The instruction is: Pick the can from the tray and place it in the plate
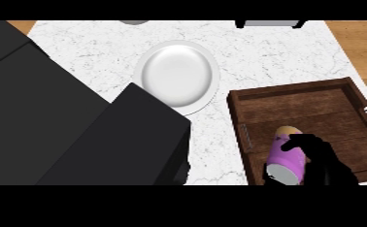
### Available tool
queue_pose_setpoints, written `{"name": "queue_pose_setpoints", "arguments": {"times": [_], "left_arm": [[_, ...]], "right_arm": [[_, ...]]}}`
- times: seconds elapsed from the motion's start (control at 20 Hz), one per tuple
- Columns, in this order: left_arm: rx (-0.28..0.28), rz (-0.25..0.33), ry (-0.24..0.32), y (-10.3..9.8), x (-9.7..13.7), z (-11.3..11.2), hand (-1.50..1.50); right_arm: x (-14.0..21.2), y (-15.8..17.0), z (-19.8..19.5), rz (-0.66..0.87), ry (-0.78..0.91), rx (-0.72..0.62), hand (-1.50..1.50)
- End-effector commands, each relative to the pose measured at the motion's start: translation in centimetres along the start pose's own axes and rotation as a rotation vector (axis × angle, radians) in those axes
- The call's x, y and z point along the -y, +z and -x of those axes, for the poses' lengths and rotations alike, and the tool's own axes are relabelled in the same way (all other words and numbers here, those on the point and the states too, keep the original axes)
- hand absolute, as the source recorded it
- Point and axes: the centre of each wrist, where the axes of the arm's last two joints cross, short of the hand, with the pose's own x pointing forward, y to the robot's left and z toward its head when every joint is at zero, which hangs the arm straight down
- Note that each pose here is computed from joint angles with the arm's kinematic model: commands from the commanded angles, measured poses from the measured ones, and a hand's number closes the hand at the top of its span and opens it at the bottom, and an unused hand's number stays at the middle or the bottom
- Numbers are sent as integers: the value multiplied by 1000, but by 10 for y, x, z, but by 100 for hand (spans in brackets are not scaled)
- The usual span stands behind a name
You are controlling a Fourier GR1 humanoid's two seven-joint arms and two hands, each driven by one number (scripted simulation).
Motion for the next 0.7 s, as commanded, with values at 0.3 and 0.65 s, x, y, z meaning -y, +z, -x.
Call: {"name": "queue_pose_setpoints", "arguments": {"times": [0.3, 0.65], "left_arm": [[-89, 124, 45, 17, 40, 21, 0], [-72, 141, 37, 5, 36, 4, 0]], "right_arm": [[36, 13, -72, 186, -43, -8, 150], [22, 2, -127, 154, -47, 27, 150]]}}
